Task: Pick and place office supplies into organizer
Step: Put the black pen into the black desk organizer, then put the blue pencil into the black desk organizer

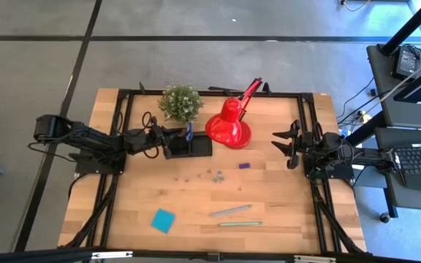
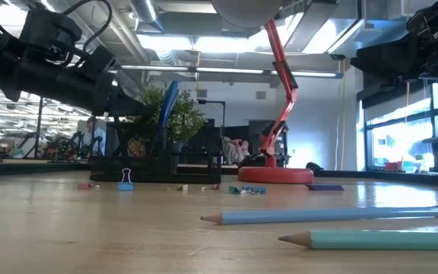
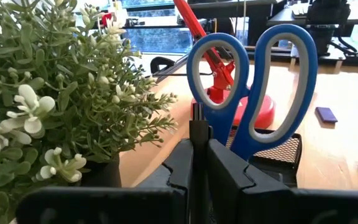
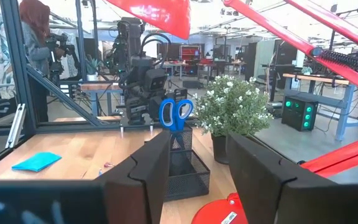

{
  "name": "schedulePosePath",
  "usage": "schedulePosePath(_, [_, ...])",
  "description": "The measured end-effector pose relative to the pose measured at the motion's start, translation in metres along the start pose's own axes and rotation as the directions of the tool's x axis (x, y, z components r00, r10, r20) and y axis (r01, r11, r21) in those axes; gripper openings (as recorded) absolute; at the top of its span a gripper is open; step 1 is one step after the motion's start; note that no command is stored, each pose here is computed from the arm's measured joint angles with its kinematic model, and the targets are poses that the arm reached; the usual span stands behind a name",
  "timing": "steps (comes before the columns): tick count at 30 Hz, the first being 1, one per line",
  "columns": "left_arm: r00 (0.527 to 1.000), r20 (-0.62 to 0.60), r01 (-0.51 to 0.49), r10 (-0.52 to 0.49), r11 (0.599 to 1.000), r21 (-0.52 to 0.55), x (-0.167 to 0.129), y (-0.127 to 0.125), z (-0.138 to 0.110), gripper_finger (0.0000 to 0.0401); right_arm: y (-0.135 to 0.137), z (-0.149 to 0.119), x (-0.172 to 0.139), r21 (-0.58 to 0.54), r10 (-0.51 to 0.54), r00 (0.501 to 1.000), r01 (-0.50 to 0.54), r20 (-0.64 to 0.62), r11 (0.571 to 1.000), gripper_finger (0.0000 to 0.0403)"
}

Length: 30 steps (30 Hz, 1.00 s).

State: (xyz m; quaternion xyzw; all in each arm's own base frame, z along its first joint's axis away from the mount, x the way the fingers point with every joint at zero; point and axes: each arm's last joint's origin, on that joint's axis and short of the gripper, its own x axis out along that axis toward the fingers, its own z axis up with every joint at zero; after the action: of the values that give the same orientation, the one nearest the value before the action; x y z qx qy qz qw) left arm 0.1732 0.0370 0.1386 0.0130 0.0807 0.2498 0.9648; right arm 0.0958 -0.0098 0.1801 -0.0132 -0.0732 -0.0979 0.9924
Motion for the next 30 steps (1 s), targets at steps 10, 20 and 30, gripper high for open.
schedulePosePath(10, [1.000, 0.000, -0.004, 0.004, 1.000, -0.022, 0.000, 0.000, 0.000, 0.0068, 0.000, 0.000, 0.000, 0.000, 0.000, 1.000, 0.000, 0.000, 1.000, 0.0162])
schedulePosePath(20, [1.000, 0.012, -0.010, 0.011, 1.000, -0.028, -0.001, 0.001, 0.002, 0.0075, 0.000, 0.000, 0.000, 0.000, 0.000, 1.000, 0.000, 0.000, 1.000, 0.0162])
schedulePosePath(30, [0.994, 0.105, -0.009, 0.011, 1.000, -0.017, -0.007, 0.002, 0.016, 0.0077, 0.000, 0.000, 0.000, 0.001, 0.000, 1.000, 0.000, 0.000, 1.000, 0.0162])
